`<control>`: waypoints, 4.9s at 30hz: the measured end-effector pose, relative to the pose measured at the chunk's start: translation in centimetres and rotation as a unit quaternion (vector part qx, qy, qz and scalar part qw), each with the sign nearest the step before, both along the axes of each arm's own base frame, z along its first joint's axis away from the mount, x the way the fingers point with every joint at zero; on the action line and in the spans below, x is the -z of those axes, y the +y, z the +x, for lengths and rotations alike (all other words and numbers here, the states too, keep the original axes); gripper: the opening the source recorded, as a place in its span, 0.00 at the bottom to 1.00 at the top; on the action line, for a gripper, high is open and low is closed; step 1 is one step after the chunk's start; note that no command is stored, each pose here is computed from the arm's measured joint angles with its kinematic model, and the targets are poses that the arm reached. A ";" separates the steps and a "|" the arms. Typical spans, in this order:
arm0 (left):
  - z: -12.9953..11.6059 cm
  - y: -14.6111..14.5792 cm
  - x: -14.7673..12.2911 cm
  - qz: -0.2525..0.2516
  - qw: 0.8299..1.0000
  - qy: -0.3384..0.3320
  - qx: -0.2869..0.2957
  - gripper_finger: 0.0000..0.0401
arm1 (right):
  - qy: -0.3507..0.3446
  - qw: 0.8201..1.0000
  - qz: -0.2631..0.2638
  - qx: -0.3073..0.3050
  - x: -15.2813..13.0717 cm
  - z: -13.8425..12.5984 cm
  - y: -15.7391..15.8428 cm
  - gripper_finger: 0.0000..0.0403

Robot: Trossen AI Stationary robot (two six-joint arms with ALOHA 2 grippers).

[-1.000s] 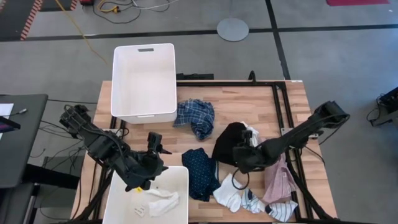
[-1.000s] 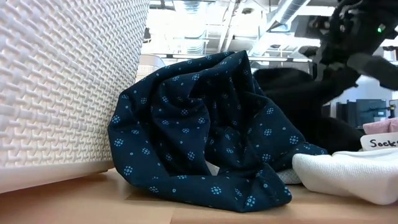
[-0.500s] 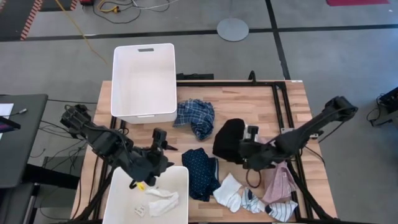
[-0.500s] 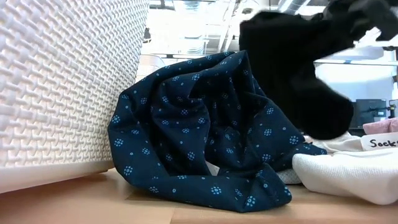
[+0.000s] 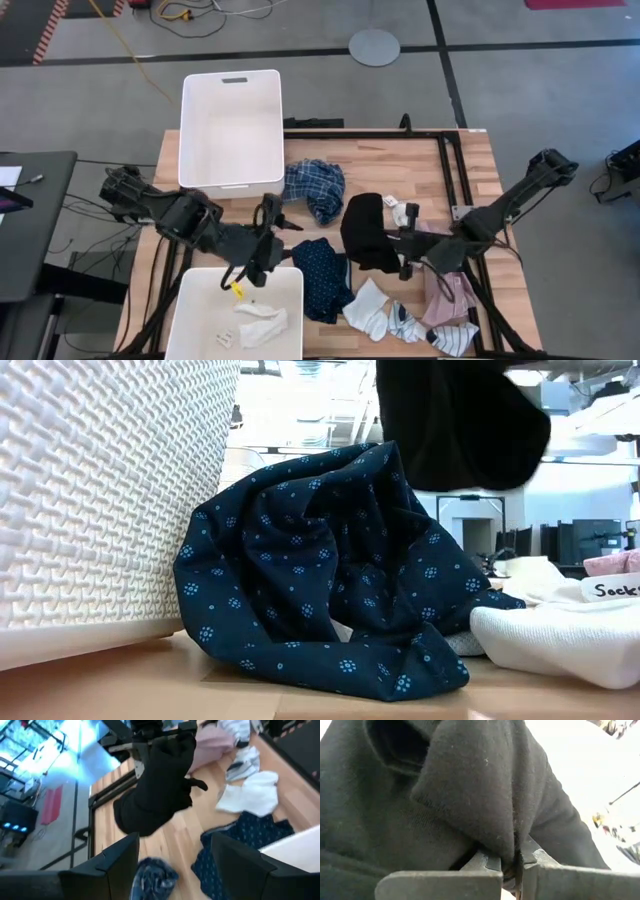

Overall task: Sort clothes
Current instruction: Put the black jacket into the top white bin

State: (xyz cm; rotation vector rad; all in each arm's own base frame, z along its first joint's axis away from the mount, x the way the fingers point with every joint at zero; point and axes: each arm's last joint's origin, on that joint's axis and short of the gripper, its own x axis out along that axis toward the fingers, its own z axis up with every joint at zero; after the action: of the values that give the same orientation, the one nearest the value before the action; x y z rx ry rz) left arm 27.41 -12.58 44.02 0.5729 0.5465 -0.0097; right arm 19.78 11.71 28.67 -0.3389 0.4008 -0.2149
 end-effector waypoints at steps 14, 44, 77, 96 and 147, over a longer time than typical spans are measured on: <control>2.8 2.6 -0.2 -0.011 0.997 -0.056 0.044 0.78 | -0.128 0.990 -0.018 -0.060 -4.2 -1.0 0.8 0.01; 10.0 7.3 3.4 -0.106 0.977 -0.157 0.096 0.87 | -0.222 0.960 -0.013 -0.173 -6.3 0.6 -0.2 0.00; 10.0 7.2 2.9 -0.139 0.956 -0.170 0.194 0.28 | -0.176 0.969 -0.031 -0.167 -4.8 2.2 -0.6 0.09; 7.3 7.7 0.8 -0.094 0.966 -0.179 0.163 0.28 | -0.141 0.983 -0.059 -0.098 -4.1 1.2 0.4 0.52; -5.5 15.0 -5.3 0.205 0.929 -0.131 -0.280 0.28 | -0.073 0.996 0.053 -0.009 -1.0 -2.4 3.1 0.63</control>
State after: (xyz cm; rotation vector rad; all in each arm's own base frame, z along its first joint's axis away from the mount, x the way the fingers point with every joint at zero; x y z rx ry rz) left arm 21.87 2.40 49.31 0.7927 0.4340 0.7297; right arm 17.40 14.86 29.71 -0.2209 0.2642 -0.1988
